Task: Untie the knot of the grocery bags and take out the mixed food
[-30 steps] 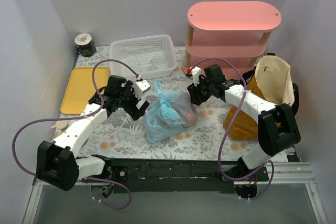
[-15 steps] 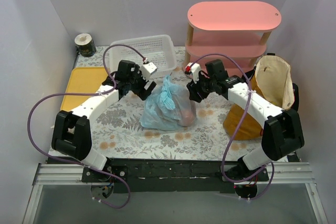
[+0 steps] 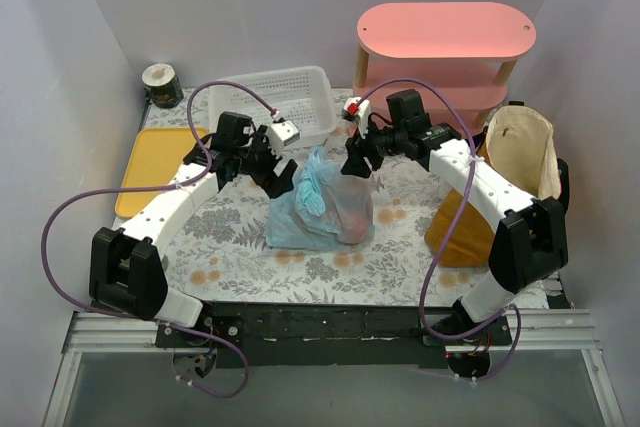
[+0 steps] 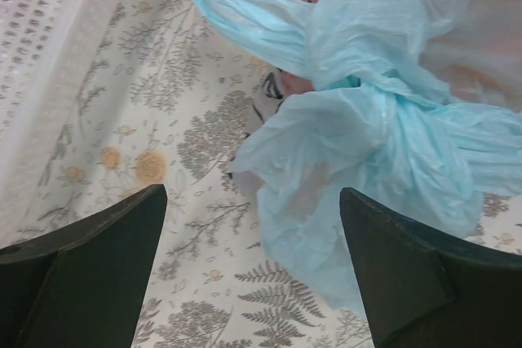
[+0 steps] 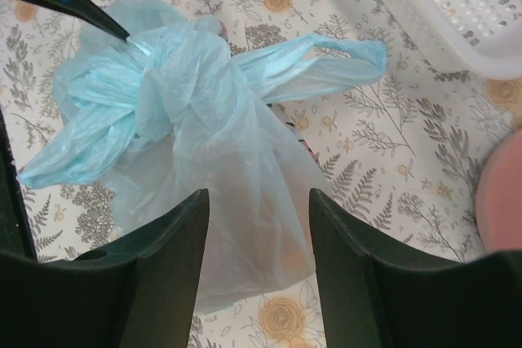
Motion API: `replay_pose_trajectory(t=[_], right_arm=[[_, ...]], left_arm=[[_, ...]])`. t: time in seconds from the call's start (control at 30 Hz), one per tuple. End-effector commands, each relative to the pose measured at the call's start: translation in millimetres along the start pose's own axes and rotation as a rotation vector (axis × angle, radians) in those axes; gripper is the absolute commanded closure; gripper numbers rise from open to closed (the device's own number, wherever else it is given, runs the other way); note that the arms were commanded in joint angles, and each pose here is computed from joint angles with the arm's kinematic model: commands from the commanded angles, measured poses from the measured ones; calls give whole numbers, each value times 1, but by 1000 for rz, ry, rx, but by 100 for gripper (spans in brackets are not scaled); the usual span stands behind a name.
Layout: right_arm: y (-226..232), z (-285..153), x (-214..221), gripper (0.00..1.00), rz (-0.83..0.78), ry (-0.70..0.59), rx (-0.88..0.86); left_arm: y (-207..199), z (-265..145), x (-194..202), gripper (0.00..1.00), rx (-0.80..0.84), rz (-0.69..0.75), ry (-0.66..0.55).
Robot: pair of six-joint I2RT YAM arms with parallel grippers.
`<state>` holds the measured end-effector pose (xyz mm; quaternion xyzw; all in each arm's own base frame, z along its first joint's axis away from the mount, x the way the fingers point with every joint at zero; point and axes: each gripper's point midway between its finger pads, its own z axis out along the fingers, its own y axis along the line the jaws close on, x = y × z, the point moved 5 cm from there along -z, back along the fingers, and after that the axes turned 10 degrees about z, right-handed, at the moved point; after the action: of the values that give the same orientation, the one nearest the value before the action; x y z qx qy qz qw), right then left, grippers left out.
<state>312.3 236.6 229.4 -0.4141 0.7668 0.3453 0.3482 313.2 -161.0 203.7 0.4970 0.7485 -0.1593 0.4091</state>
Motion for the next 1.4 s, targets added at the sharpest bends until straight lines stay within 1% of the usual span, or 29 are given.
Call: replay_pose_trajectory(t=[0.0, 0.13, 0.2, 0.23, 0.27, 0.3, 0.33, 0.37, 0.4, 0.43, 0.47, 0.5, 0.57, 0.6, 0.67, 0.7, 0.8, 0.83, 0.87, 0.9, 0.93, 0.97, 1.0, 1.03, 1.1, 1.17, 1.3, 1.37], right_arm=[[15, 10, -13, 40, 9, -18, -128], [20, 22, 0, 40, 29, 15, -144], [20, 27, 4, 40, 30, 22, -139], [21, 29, 5, 42, 33, 26, -137], [21, 32, 7, 46, 30, 32, -146], [22, 33, 6, 57, 26, 30, -153], [22, 34, 6, 87, 32, 26, -145], [18, 34, 7, 98, 48, 27, -112], [17, 33, 8, 99, 45, 26, -106], [15, 30, 9, 99, 46, 26, -97], [13, 26, 10, 99, 66, 26, -84], [0, 16, 11, 99, 100, 8, -52], [-11, -3, 16, 99, 155, -14, -19], [-27, -18, 20, 99, 187, -31, 30], [-33, -36, 31, 99, 214, -28, 76], [-40, -43, 36, 99, 227, -31, 101], [-30, -48, 37, 99, 202, -33, 91], [-25, -47, 34, 73, 189, -38, 75], [-21, -46, 25, 61, 164, -49, 60], [-11, -41, 19, 49, 133, -48, 35], [-7, -38, 12, 46, 102, -54, 24], [-3, -35, 6, 43, 81, -58, 16], [5, -32, -10, 41, 44, -77, -4], [6, -27, -14, 41, 38, -76, -14], [12, -22, -32, 40, 28, -102, -33], [10, -11, -34, 40, 53, -93, -47], [0, 4, -30, 40, 73, -68, -29], [-8, 10, -24, 40, 81, -47, 12]], left_arm=[[-13, 5, -12, 16, 109, -65, -45], [-14, 17, -10, 21, 135, -101, -41], [-14, 22, -8, 25, 143, -109, -39], [-15, 22, -6, 31, 147, -114, -37], [-15, 23, -7, 36, 152, -117, -38], [-16, 24, -7, 43, 162, -124, -40], [-17, 25, -7, 61, 168, -129, -39], [-18, 25, -6, 73, 178, -141, -33], [-18, 26, -6, 87, 184, -148, -27], [-19, 25, -5, 96, 181, -153, -20], [-17, 25, -2, 100, 163, -158, -1], [-14, 23, 0, 100, 133, -162, 12], [0, 14, 12, 100, 31, -169, 50], [4, 9, 18, 100, 1, -180, 59], [12, -5, 33, 100, -63, -202, 72], [12, -9, 36, 100, -70, -180, 75], [3, -14, 35, 100, -51, -147, 51], [2, -14, 30, 97, -51, -144, 40], [1, -13, 19, 85, -34, -126, 14], [1, -14, 11, 58, -25, -120, -5], [2, -14, 3, 52, -14, -123, -24], [5, -15, -14, 47, -9, -108, -62], [4, -14, -24, 43, 21, -106, -93], [5, -13, -31, 39, 29, -115, -109], [7, -6, -53, 36, 70, -120, -151], [5, 2, -63, 35, 100, -123, -163], [6, 24, -73, 35, 159, -136, -170], [4, 40, -67, 35, 192, -157, -143]])
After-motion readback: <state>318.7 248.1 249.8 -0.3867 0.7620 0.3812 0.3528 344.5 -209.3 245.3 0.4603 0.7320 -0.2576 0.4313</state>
